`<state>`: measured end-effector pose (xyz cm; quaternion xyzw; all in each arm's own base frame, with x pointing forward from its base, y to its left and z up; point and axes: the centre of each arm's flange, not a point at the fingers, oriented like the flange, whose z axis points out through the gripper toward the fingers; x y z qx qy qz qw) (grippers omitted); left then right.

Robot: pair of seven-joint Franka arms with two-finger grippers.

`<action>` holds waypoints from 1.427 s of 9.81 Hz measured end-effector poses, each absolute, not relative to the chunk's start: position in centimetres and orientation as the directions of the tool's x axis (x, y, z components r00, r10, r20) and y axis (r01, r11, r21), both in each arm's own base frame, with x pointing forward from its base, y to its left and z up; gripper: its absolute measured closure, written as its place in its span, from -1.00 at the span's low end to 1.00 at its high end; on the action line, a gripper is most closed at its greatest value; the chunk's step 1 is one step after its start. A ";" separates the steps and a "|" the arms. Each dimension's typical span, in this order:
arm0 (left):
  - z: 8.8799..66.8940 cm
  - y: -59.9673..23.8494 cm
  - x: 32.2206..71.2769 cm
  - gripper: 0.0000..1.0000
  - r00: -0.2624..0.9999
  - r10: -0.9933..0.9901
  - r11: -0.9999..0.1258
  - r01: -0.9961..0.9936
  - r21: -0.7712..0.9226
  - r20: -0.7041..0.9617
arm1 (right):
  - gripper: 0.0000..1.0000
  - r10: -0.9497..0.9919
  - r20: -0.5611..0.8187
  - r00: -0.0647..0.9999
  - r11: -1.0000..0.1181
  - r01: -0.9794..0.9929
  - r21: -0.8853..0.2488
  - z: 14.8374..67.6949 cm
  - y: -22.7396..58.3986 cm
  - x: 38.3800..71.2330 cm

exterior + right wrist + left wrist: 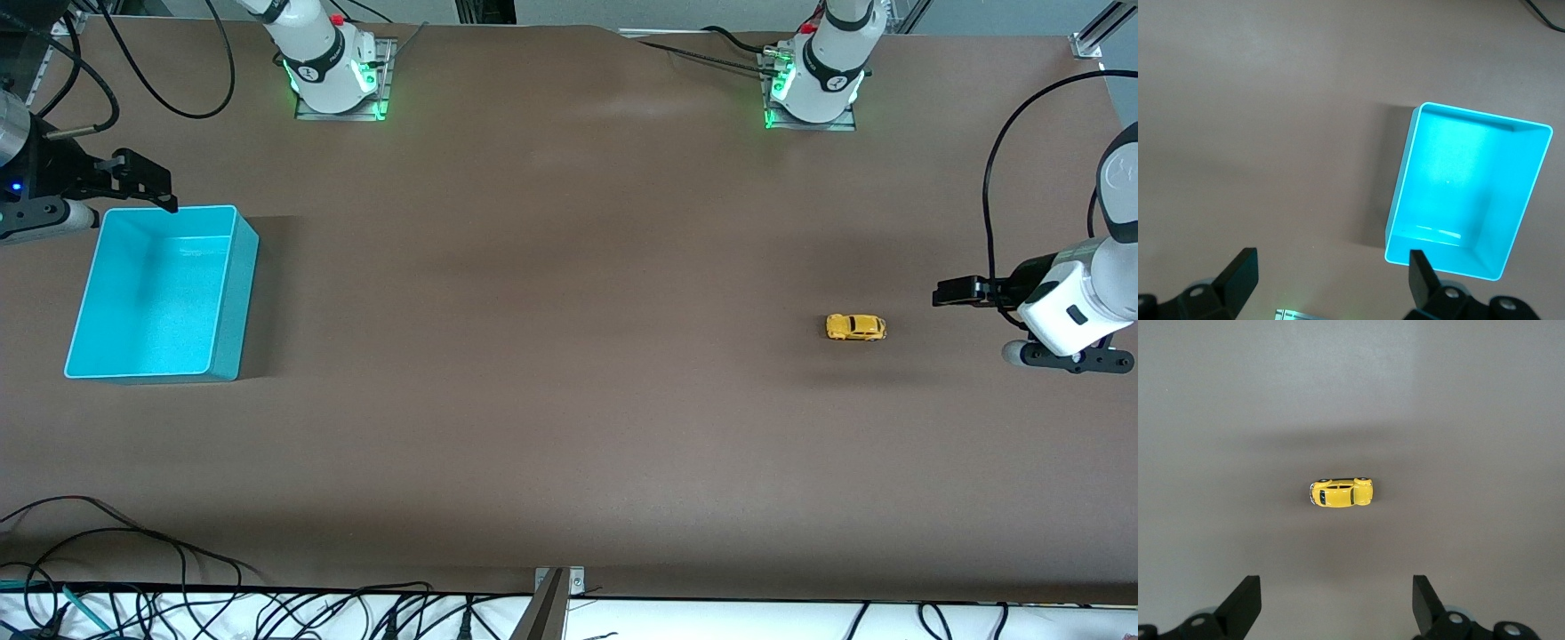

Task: Wind up and store yellow beetle car
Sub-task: 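Move the left gripper down over the yellow car and grasp it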

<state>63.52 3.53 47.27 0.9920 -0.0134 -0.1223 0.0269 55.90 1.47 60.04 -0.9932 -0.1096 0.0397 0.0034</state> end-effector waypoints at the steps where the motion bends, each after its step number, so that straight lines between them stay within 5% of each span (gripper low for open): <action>1: 46.9 3.5 63.4 -1.00 0.968 -0.001 -0.999 0.012 0.049 -0.251 | -1.00 0.218 -0.077 0.973 -0.976 0.218 -0.015 60.1 1.5 55.9; 6: 44.5 3.6 62.9 -1.00 0.878 0.382 -0.923 0.380 -0.064 -0.290 | -1.00 0.222 -0.068 0.973 -0.975 0.221 -0.013 59.8 1.7 56.3; 14: 32.5 4.5 60.3 -1.00 0.409 0.907 -0.418 0.903 -0.101 -0.101 | -1.00 0.268 -0.094 0.959 -0.963 0.267 -0.018 58.1 3.4 57.1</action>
